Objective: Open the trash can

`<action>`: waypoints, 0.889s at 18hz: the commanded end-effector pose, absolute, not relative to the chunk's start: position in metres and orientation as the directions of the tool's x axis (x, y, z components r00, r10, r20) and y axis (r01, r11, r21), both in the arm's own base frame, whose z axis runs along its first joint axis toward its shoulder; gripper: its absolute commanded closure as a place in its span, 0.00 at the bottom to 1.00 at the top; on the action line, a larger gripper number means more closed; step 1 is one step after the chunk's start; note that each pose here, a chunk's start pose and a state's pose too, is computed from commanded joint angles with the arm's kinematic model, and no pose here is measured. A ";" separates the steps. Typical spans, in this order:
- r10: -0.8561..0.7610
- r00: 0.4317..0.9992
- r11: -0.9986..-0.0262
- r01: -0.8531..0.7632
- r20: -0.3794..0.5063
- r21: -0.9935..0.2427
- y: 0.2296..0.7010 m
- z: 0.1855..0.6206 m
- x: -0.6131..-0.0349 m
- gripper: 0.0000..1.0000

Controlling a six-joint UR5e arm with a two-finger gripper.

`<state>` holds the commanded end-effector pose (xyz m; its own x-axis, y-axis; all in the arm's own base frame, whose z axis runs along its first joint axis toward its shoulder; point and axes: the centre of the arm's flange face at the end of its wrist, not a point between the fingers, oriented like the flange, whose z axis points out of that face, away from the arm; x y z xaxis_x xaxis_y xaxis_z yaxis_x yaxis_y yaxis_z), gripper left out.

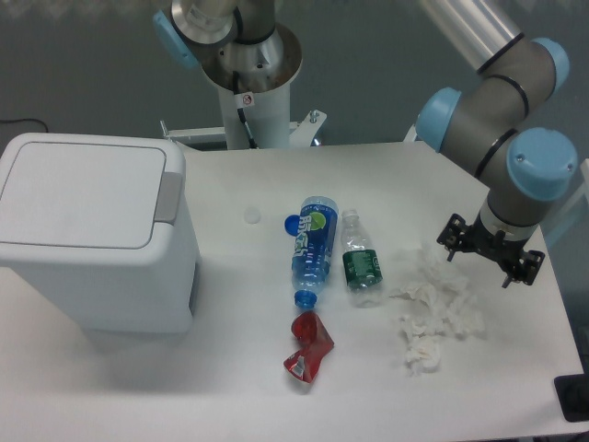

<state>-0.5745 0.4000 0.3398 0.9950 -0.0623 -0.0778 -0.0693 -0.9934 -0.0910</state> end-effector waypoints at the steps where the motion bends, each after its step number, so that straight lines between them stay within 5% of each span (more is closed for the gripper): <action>1: -0.058 0.995 -0.993 -0.065 -0.078 -0.096 0.404 0.348 -0.566 0.00; 8: 0.108 0.994 -0.991 0.110 0.031 -0.077 0.422 0.415 -0.486 0.00; 16: 0.200 0.967 -0.927 0.239 0.156 -0.291 0.473 0.495 -0.380 0.00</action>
<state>-0.3803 0.4729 0.4952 0.9673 0.2003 0.1557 0.2386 -0.9265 -0.2909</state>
